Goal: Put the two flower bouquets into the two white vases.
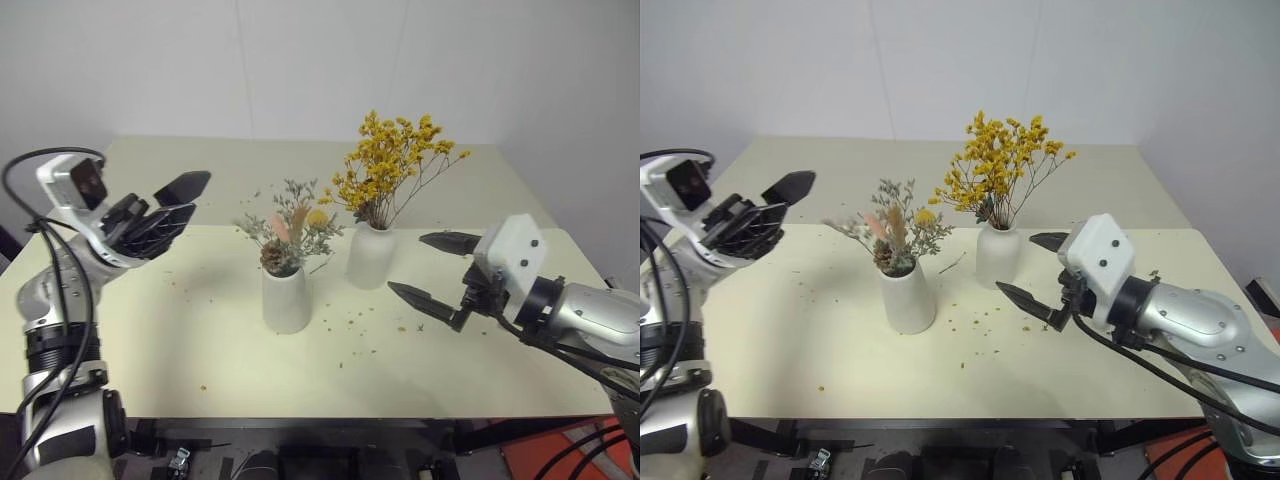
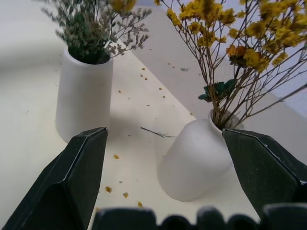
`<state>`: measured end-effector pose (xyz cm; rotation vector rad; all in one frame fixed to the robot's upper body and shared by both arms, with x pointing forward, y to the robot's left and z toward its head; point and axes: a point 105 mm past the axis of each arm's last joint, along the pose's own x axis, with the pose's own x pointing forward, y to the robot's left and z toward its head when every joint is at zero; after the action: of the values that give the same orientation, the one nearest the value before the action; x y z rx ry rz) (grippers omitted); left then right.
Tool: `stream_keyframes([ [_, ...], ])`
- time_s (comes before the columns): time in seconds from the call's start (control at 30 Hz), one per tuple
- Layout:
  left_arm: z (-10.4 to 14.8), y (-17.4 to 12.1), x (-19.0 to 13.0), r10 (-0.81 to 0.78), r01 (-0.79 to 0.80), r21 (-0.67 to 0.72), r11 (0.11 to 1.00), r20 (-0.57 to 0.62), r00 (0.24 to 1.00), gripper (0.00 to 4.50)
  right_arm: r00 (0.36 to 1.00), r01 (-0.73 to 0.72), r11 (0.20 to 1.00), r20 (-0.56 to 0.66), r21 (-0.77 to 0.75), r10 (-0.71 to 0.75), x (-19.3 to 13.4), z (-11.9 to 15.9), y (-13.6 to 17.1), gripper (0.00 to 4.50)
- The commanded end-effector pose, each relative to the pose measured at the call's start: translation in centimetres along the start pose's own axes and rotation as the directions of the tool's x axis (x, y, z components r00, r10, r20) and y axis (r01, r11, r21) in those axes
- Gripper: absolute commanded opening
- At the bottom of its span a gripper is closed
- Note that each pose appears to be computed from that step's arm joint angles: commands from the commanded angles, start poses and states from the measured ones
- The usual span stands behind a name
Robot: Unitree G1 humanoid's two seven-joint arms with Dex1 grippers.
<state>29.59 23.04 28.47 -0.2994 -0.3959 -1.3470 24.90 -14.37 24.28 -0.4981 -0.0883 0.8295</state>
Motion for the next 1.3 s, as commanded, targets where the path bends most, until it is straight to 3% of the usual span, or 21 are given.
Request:
stream_keyframes([
  [0.03, 1.6, -0.8, -1.1, 0.048, -0.038, 0.094, 0.995, -0.105, 0.993, 4.48, 1.000, 0.003, 1.000, -0.009, -0.023, -0.003, -2.2, 0.3, -0.6, 4.50],
  [0.23, 0.4, -1.4, -4.0, 0.143, -0.122, 0.086, 0.989, -0.309, 0.940, 4.48, 0.993, 0.002, 1.000, -0.115, -0.004, -0.002, -6.2, -1.2, -1.4, 4.50],
  [0.43, -0.7, -2.6, -5.5, 0.149, -0.123, 0.088, 0.989, -0.421, 0.895, 4.48, 0.986, 0.016, 1.000, -0.163, -0.016, -0.019, -7.8, -1.6, -2.1, 4.50],
  [0.87, -1.8, -2.1, -7.0, 0.195, -0.179, 0.080, 0.981, -0.447, 0.873, 4.48, 0.983, 0.033, 0.999, -0.177, -0.036, -0.038, -8.6, -1.8, -2.7, 4.50],
  [1.3, -2.2, -2.7, -6.5, 0.160, -0.149, 0.061, 0.987, -0.461, 0.873, 4.48, 0.981, 0.039, 0.999, -0.187, -0.030, -0.044, -8.9, -2.0, -2.6, 4.50],
])
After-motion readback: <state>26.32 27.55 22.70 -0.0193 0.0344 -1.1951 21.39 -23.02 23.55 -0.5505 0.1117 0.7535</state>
